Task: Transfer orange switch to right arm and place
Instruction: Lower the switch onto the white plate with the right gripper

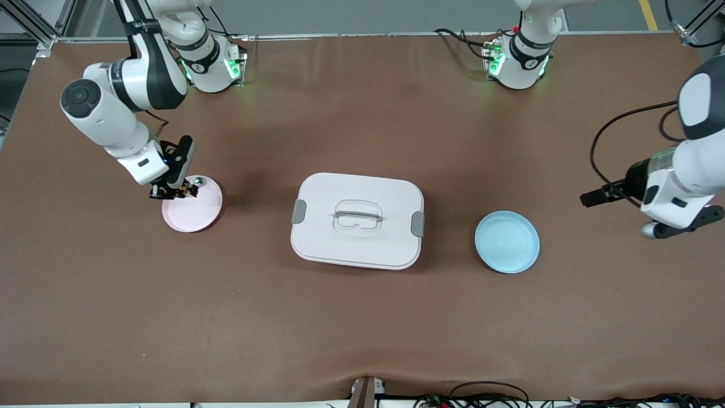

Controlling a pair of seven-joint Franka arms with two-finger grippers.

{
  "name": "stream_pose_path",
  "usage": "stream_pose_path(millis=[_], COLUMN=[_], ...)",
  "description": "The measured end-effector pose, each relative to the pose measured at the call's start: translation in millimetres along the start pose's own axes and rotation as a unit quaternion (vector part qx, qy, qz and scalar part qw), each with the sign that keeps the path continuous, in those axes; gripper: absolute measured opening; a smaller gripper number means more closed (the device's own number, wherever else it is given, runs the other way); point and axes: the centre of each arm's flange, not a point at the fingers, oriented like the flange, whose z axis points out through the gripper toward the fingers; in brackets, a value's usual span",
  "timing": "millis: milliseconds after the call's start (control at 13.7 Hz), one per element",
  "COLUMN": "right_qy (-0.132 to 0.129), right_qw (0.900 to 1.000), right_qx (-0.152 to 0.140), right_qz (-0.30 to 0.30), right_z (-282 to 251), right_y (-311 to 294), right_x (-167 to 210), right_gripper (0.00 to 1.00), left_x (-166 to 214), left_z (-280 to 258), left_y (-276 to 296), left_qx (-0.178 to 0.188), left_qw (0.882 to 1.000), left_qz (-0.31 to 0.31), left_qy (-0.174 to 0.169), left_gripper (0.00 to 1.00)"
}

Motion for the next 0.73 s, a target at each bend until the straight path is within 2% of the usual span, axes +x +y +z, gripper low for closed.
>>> stream_pose_path(millis=[219, 585, 731], right_qy=[-0.010, -0.008, -0.008], right_qw=[1.000, 1.000, 1.000], right_qx=[0.000, -0.008, -0.005], right_qz=[-0.007, 0.002, 0.010], right_z=[24.2, 74.7, 99.0], right_y=[-4.2, 0.6, -0.5], right_x=[-7.3, -20.0, -29.0], right_gripper=[0.35, 0.35, 0.35], left_x=[-0.6, -2.8, -11.2], left_z=[-7.4, -29.7, -36.3], left_y=[-20.9, -85.1, -89.4], left_qx=[0.000, -0.004, -0.002], left_qw=[1.000, 0.998, 0.997], left_qz=[0.020, 0.068, 0.075], left_qy=[-0.002, 0.010, 0.015], left_gripper=[1.00, 1.00, 1.00])
